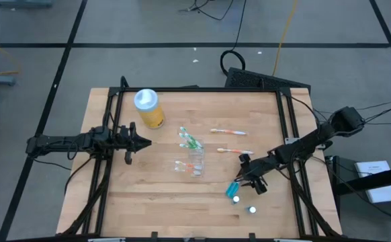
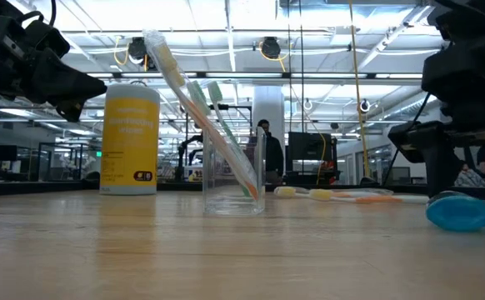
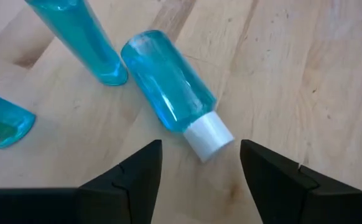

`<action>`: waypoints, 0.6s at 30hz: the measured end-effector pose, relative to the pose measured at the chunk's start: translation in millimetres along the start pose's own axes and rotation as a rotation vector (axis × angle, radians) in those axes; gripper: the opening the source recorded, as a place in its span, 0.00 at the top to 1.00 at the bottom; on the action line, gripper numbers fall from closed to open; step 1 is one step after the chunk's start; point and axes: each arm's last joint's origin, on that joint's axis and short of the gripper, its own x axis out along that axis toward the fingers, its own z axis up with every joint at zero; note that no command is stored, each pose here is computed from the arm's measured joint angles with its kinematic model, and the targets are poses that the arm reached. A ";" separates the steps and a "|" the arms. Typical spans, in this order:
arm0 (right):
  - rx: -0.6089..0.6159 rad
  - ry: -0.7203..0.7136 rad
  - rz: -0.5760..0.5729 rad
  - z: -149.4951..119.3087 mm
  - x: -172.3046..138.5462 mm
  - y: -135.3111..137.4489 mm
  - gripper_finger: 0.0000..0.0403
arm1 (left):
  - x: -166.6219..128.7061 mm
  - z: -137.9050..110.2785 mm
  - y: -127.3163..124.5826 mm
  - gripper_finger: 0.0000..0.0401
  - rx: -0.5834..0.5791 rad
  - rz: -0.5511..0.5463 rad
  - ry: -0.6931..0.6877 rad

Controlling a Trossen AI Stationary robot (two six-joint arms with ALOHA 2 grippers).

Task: Pick & Place toothbrushing station
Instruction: Put the blue mouthwash bottle into the transparent organizer

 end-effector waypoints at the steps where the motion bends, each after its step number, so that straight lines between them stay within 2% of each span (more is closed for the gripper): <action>1: 0.000 0.001 -0.003 -0.2 0.5 -0.1 0.47 | 0.0 0.0 0.0 0.88 0.000 0.000 0.000; 18: -0.031 -0.008 -0.007 -1.5 14.6 -2.5 0.52 | 0.0 0.1 -0.1 0.88 0.000 0.000 0.000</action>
